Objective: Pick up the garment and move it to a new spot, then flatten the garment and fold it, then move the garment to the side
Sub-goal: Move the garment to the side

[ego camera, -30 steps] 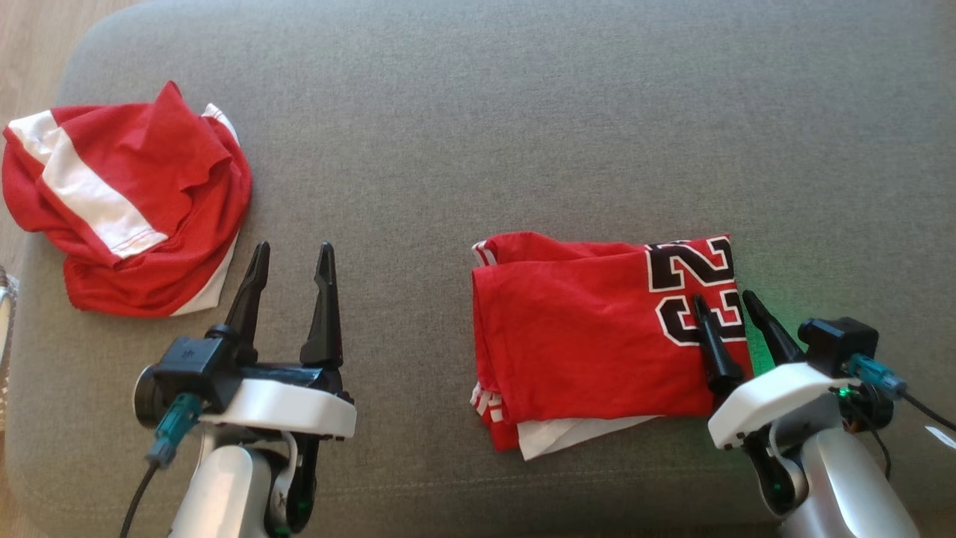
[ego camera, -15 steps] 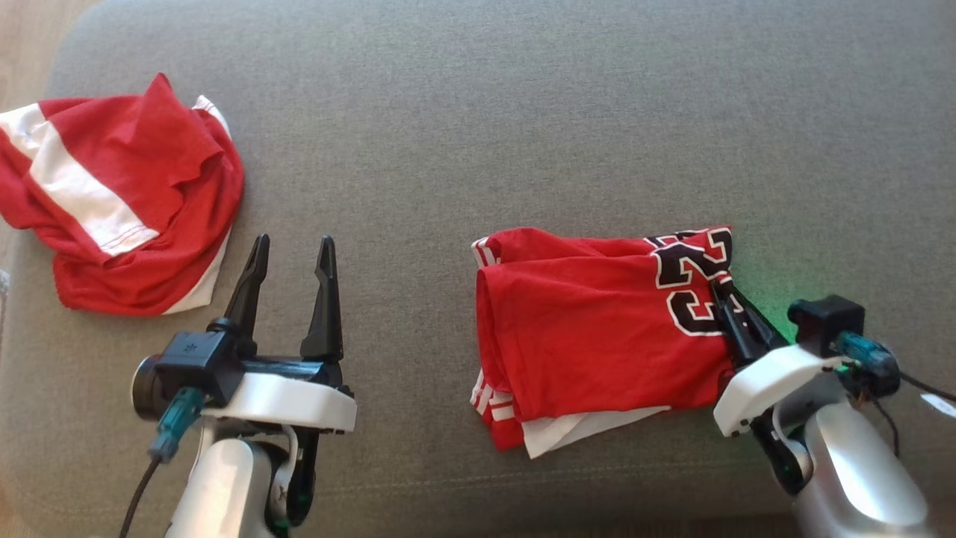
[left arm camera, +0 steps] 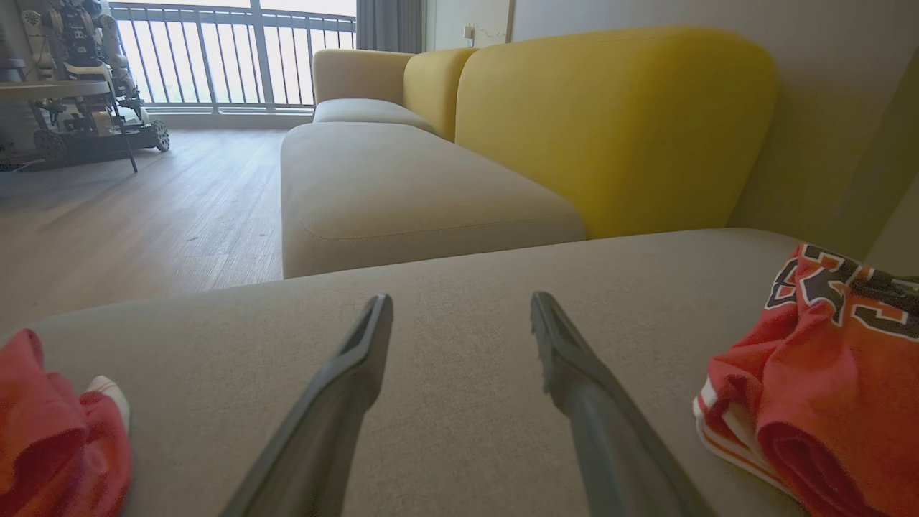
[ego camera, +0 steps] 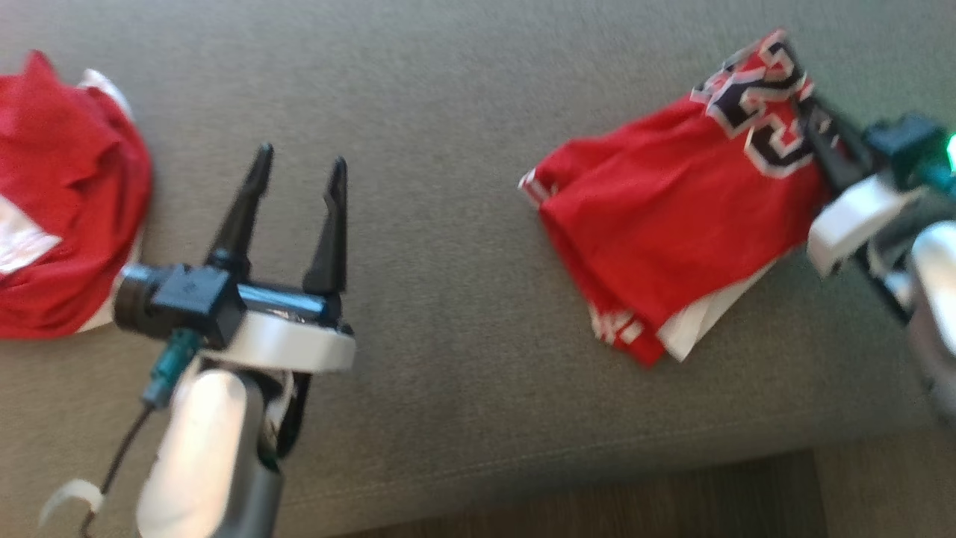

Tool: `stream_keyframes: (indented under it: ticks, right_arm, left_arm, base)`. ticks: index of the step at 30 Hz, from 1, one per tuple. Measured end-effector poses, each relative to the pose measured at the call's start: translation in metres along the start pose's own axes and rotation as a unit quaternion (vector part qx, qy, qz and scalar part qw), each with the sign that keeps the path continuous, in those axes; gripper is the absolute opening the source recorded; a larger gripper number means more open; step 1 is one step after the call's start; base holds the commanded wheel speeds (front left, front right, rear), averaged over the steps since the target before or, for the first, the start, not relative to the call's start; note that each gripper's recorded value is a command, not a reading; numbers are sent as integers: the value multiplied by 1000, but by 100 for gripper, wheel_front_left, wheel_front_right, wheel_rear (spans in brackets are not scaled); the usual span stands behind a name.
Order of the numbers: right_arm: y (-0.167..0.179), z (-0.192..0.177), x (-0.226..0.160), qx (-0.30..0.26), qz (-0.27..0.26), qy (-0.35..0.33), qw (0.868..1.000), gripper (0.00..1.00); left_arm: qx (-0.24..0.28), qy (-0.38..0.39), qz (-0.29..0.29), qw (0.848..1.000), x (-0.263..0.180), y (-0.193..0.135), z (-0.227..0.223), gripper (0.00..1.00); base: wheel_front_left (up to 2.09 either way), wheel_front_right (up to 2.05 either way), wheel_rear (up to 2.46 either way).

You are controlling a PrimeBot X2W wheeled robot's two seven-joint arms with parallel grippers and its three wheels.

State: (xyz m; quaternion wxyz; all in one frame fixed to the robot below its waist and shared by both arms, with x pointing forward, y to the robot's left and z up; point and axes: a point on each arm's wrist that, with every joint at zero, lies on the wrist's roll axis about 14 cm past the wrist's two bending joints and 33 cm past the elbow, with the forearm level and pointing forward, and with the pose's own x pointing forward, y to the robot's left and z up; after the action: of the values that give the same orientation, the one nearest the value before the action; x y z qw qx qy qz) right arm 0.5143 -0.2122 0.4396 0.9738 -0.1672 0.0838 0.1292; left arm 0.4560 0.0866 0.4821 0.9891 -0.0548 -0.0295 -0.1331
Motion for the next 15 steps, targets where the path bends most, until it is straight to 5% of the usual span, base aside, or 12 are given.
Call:
stream_keyframes:
  ticks: [5,11,15]
  right_arm:
    - [-49,3,22,-43,-26,9,999,0]
    - [-161,5,29,-100,-145,28,984,0]
    - [-185,-18,29,-100,-176,57,978,0]
  left_arm:
    - [19,-5,-45,999,34,-9,-13,100]
    - [77,-36,-158,984,77,-47,-26,100]
    - [72,-67,-198,975,103,-67,-30,100]
  base:
    - [0,0,0]
    - [0,0,0]
    - [0,0,0]
